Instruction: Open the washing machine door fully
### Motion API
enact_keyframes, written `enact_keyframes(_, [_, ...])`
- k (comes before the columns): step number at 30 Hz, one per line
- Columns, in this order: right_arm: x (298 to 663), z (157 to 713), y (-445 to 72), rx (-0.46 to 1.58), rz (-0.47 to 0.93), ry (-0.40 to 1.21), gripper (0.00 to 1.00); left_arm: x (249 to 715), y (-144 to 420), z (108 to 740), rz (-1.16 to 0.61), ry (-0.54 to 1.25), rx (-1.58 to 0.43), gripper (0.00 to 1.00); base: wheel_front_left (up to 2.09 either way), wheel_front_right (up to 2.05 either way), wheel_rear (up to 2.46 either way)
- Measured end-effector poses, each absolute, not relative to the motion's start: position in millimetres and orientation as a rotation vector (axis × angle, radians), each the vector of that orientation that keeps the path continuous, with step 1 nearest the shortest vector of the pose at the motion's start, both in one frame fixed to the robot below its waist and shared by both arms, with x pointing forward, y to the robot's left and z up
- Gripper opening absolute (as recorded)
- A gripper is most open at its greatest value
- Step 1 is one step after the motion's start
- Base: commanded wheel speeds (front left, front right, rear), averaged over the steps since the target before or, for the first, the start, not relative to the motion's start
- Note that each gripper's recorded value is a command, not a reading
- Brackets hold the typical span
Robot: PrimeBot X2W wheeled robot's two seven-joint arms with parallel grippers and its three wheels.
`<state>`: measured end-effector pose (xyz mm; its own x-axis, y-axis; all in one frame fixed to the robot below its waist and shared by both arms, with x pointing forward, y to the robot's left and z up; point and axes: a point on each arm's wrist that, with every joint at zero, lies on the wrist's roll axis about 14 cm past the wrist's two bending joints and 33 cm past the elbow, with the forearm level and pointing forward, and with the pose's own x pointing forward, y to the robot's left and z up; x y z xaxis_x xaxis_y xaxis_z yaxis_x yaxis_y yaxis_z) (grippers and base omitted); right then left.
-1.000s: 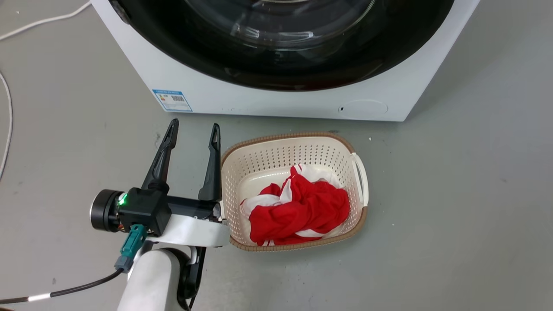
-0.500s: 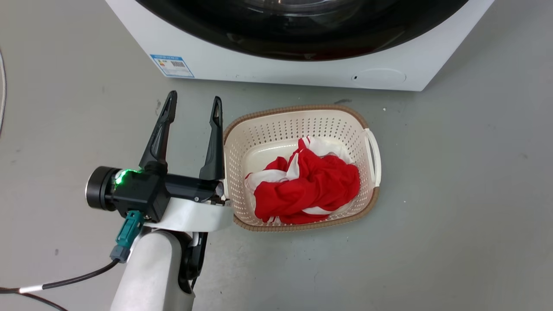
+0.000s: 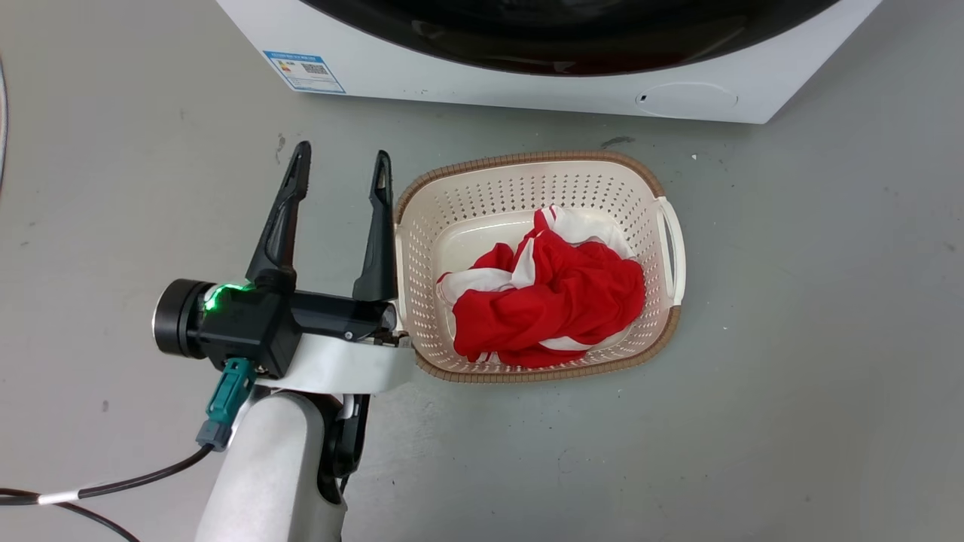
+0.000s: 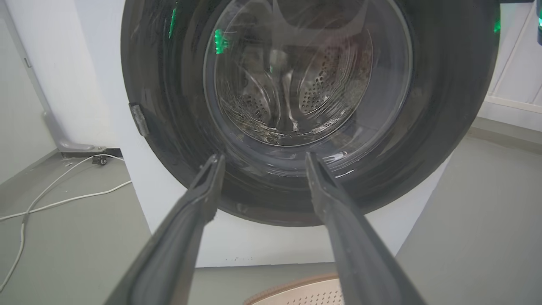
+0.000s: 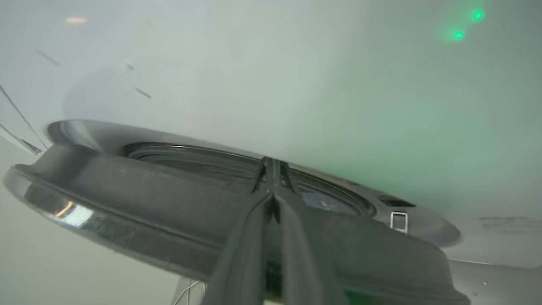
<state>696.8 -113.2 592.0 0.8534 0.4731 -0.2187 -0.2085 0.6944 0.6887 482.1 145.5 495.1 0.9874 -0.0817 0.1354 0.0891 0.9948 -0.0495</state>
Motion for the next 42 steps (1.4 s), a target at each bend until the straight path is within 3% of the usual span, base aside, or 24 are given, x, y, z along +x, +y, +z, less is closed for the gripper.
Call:
enact_keyframes(9, [688,593,-100,0.747,0.473,0.489,0.0,483,144,495,-0.084,-0.134,-0.06,1.0,0.0,0.0,0.0])
enact_keyframes(19, [654,582,-91,0.765,0.574,0.637,0.0,482,141,504,-0.092,-0.149,-0.063,1.0,0.0,0.0,0.0])
enact_keyframes(42, [513,606,-31,0.79,0.861,0.809,0.0,424,144,551,-0.106,-0.221,-0.055,1.0,0.0,0.0,0.0])
